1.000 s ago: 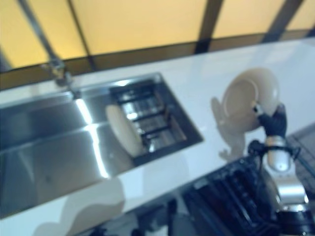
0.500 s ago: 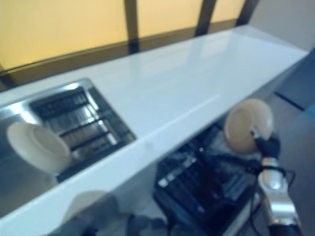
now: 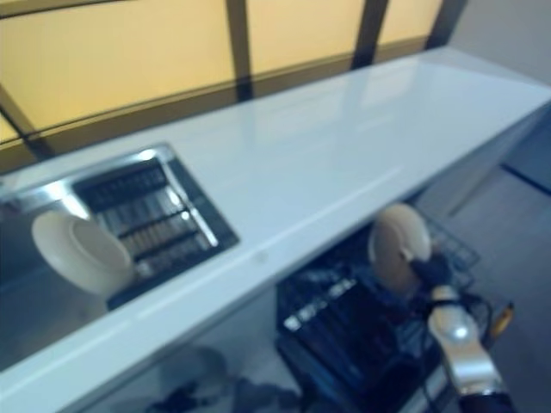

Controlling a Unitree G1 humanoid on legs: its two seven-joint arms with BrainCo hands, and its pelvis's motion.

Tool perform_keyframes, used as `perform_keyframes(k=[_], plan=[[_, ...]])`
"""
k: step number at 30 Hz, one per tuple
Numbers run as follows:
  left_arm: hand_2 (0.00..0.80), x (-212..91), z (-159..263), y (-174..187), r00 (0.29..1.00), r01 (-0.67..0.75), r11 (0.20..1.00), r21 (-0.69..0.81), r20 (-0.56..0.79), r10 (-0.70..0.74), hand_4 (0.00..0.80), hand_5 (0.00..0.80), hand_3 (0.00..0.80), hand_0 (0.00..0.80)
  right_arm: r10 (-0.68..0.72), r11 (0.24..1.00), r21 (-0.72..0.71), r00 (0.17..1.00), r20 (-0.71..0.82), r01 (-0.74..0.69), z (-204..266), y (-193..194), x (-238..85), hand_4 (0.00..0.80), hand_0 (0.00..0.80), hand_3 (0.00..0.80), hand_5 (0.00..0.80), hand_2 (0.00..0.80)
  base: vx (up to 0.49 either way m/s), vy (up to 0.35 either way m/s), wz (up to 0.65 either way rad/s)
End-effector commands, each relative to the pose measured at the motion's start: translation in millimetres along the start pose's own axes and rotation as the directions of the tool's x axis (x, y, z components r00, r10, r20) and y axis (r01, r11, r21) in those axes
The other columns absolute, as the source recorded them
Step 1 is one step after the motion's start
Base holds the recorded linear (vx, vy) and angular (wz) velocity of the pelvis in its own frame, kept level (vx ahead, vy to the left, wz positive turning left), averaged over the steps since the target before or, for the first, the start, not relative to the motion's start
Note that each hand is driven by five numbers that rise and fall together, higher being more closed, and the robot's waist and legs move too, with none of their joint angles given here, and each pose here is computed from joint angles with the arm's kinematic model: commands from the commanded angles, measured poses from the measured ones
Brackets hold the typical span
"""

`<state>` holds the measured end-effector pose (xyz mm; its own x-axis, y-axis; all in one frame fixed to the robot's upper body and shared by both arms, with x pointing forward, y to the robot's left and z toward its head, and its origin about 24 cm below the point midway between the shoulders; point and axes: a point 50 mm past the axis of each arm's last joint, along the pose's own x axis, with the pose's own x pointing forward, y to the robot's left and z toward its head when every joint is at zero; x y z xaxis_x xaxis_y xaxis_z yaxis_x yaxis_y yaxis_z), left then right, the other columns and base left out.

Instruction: Take plates into dishwasher

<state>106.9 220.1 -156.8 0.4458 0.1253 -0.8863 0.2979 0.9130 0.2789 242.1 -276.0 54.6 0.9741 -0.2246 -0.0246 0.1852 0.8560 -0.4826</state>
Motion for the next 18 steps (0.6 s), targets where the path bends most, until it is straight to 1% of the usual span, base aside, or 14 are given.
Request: perform_keyframes(k=[1,4,7,13,18], plan=[[0.000,3.5,17.3,16.8,0.998,-0.043,0.997,0.058,0.045,0.040,0.000,0.000,0.000,0.000,-0.024,0.993,-0.110,0.984,0.179,0.044,40.3,-10.7,23.9,0.800,0.800,0.800,0.800,0.800,-0.048,-0.057,0.13],[0.000,4.0,21.9,16.6,0.997,-0.040,0.997,0.064,0.061,0.037,0.000,0.000,0.000,0.000,0.015,0.978,-0.209,0.979,0.202,0.028,42.3,-7.8,25.6,0.800,0.800,0.800,0.800,0.800,-0.049,-0.043,0.06],[0.000,4.6,26.9,18.1,0.997,-0.041,0.997,0.070,0.073,0.036,0.000,0.000,0.000,0.000,0.046,0.964,-0.266,0.976,0.214,0.013,46.0,-7.5,27.3,0.800,0.800,0.800,0.800,0.800,-0.053,-0.032,0.07],[0.000,5.2,32.4,22.6,0.996,-0.047,0.996,0.070,0.085,0.041,0.000,0.000,0.000,0.000,0.107,0.940,-0.340,0.977,0.186,-0.038,37.4,-1.3,22.2,0.800,0.800,0.800,0.800,0.800,-0.040,-0.023,0.09],[0.000,5.5,36.6,23.9,0.995,-0.049,0.996,0.076,0.095,0.042,0.000,0.000,0.000,0.000,0.154,0.891,-0.447,0.978,0.144,-0.074,23.3,6.0,19.3,0.800,0.800,0.800,0.800,0.800,-0.021,-0.008,0.03]])
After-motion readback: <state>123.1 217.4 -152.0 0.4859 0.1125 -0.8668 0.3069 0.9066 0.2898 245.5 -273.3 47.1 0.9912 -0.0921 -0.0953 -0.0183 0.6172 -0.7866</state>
